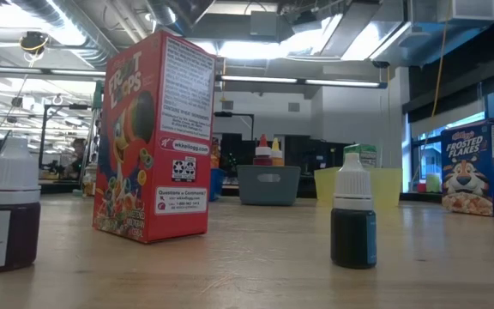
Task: Pick & Place Kitchen Items
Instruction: Put the red seasoning can into the blue bin
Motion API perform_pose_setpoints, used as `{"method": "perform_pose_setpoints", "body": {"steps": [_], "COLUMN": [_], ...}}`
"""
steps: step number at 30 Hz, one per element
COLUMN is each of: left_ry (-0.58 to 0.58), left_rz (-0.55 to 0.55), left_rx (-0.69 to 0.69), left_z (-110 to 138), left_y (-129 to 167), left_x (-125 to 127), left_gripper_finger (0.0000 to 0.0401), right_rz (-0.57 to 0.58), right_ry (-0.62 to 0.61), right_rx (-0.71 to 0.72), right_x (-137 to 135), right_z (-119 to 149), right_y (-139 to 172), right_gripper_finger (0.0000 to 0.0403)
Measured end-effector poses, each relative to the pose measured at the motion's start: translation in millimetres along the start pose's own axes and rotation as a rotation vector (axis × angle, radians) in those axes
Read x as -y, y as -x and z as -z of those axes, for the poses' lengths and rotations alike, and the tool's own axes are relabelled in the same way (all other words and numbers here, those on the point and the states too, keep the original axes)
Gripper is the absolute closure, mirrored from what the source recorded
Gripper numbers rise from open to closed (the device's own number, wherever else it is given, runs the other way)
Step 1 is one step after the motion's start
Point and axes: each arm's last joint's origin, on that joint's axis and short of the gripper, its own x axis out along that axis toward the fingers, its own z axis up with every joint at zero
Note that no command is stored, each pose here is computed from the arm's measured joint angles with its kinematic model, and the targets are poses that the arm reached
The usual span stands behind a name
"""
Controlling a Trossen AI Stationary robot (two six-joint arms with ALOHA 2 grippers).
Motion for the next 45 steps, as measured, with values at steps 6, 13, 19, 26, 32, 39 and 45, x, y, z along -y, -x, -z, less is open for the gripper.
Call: {"method": "perform_pose_setpoints", "body": {"steps": [6,13,19,26,32,39,45], "left_ry": [0.057,0.136,0.189,0.219,0.230,0.254,0.335], "left_rz": [0.078,0.124,0.144,0.144,0.088,0.039,0.063], "left_rx": [0.170,0.305,0.375,0.493,0.588,0.628,0.603], "left_z": [44,93,124,167,199,209,211], "left_y": [-19,-53,-80,-104,-112,-112,-131], "left_x": [-16,-38,-52,-56,-54,-58,-54], "left_gripper_finger": [0.0205,0.0205,0.0205,0.0205,0.0205,0.0205,0.0205], "right_rz": [0.002,0.109,0.202,0.277,0.359,0.399,0.400], "right_ry": [-0.020,0.004,-0.011,-0.031,-0.034,-0.045,-0.045], "right_rx": [-0.002,0.014,0.032,0.027,0.043,0.081,0.081], "right_x": [-1,-4,-6,-11,-13,-12,-12], "right_z": [0,8,15,30,41,40,40], "right_y": [-1,-13,-22,-37,-48,-48,-48], "right_gripper_finger": [0.0107,0.0107,0.0107,0.0107,0.0107,0.0107,0.0107]}}
